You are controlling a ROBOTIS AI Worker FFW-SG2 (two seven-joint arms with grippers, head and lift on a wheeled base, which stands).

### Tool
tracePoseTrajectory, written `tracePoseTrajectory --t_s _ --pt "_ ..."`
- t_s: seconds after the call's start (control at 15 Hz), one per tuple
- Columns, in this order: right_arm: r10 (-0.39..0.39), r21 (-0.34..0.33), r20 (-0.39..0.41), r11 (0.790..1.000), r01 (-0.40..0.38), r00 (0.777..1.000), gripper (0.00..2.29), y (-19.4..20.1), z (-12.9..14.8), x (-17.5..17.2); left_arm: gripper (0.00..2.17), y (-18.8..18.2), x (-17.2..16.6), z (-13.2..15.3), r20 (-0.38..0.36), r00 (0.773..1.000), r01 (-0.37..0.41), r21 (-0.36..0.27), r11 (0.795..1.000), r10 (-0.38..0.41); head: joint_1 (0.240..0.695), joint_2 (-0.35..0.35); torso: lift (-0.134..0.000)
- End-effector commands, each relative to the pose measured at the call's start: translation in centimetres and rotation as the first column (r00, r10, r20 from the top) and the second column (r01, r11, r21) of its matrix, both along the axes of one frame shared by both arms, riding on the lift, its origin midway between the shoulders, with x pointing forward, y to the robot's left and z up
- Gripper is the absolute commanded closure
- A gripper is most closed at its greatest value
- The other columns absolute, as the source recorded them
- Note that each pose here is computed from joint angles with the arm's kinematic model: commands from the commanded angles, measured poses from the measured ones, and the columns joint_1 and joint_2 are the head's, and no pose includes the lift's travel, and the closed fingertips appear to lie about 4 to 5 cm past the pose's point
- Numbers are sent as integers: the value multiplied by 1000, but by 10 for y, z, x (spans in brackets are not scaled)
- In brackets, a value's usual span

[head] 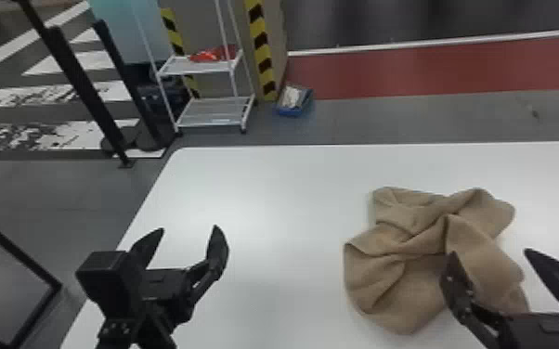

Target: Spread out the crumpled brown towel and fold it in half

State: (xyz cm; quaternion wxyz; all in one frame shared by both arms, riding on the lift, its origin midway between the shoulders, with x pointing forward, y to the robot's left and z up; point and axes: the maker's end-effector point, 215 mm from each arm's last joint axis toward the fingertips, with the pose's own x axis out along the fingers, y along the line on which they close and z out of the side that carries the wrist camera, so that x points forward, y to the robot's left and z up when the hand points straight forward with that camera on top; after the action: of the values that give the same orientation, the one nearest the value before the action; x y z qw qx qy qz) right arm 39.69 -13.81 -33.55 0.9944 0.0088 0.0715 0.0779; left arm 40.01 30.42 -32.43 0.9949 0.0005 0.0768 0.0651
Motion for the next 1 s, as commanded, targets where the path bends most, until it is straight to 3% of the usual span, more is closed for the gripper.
tracePoseTrajectory --t_s 0.0,0.4,0.93 --pt "7 -5 20 1000 -7 1000 97 1 6 2 70 -11 1 -7 -4 1000 16 -11 1000 -16 695 237 -125" --pt "22 -27 47 999 -21 999 97 3 13 9 70 -27 13 -15 17 1000 17 -12 1000 -17 695 204 -125" --pt "21 -49 11 999 -21 1000 100 -1 -3 14 76 -25 17 -17 14 1000 12 -9 1000 -12 695 190 -125"
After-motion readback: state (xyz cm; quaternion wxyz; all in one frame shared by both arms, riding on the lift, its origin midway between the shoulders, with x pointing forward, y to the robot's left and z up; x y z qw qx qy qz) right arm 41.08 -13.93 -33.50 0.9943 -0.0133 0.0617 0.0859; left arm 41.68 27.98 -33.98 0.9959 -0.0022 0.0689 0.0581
